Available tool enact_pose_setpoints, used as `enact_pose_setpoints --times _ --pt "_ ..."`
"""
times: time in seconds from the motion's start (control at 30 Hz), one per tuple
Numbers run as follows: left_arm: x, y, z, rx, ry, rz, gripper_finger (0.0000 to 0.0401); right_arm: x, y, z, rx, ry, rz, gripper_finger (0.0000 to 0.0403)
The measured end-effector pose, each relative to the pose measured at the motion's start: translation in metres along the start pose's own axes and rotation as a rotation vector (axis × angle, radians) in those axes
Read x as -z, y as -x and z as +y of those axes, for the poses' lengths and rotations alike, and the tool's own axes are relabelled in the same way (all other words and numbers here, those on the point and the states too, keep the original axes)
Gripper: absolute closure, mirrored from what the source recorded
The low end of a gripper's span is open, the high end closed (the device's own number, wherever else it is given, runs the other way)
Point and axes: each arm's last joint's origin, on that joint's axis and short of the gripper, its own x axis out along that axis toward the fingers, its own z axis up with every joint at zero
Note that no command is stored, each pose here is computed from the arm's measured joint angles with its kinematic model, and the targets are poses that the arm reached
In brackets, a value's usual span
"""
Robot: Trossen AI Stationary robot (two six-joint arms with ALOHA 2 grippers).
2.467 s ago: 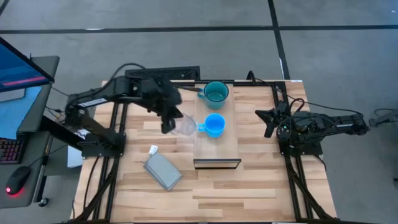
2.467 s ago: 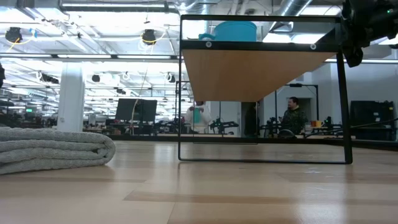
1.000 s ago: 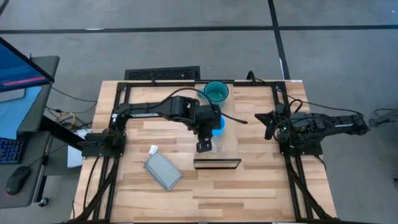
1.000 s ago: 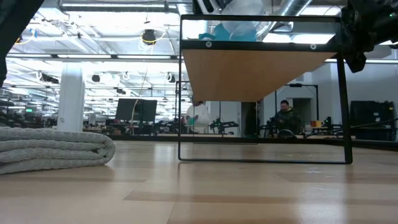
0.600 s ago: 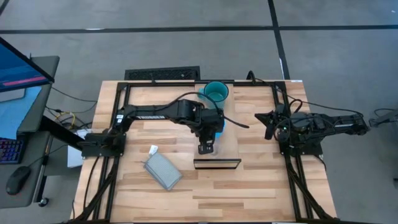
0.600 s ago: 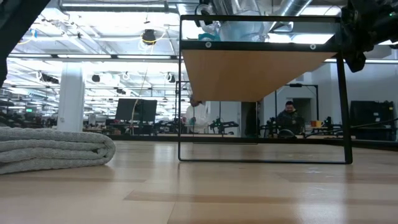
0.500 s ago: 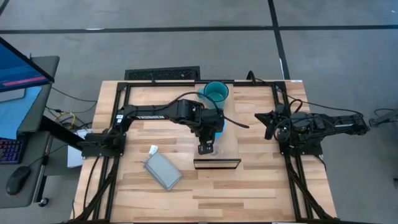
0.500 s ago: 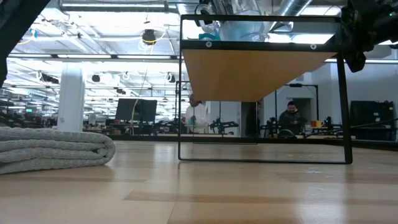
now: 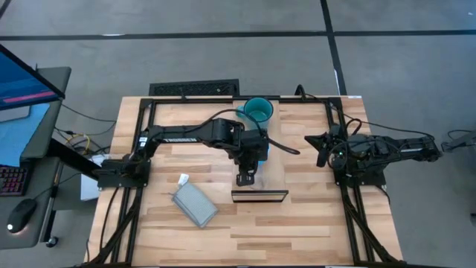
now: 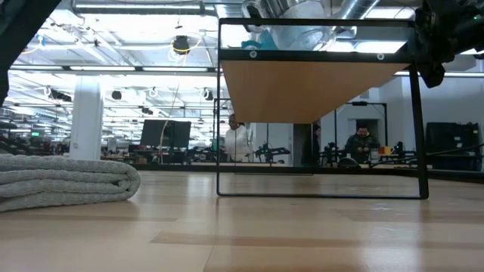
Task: Stack small to large cups/mugs on shelf
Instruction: Put the transparent mug on the shelf
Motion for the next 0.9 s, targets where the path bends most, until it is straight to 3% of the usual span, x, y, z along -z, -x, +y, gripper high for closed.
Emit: enact_pose_setpoints --times 0.9 --pt "0.0039 0.0043 -0.0005 0.033 -0.028 0.044 0.0383 0.0001 0.0000 0.0000 -0.001 0.016 0.001 0.0385"
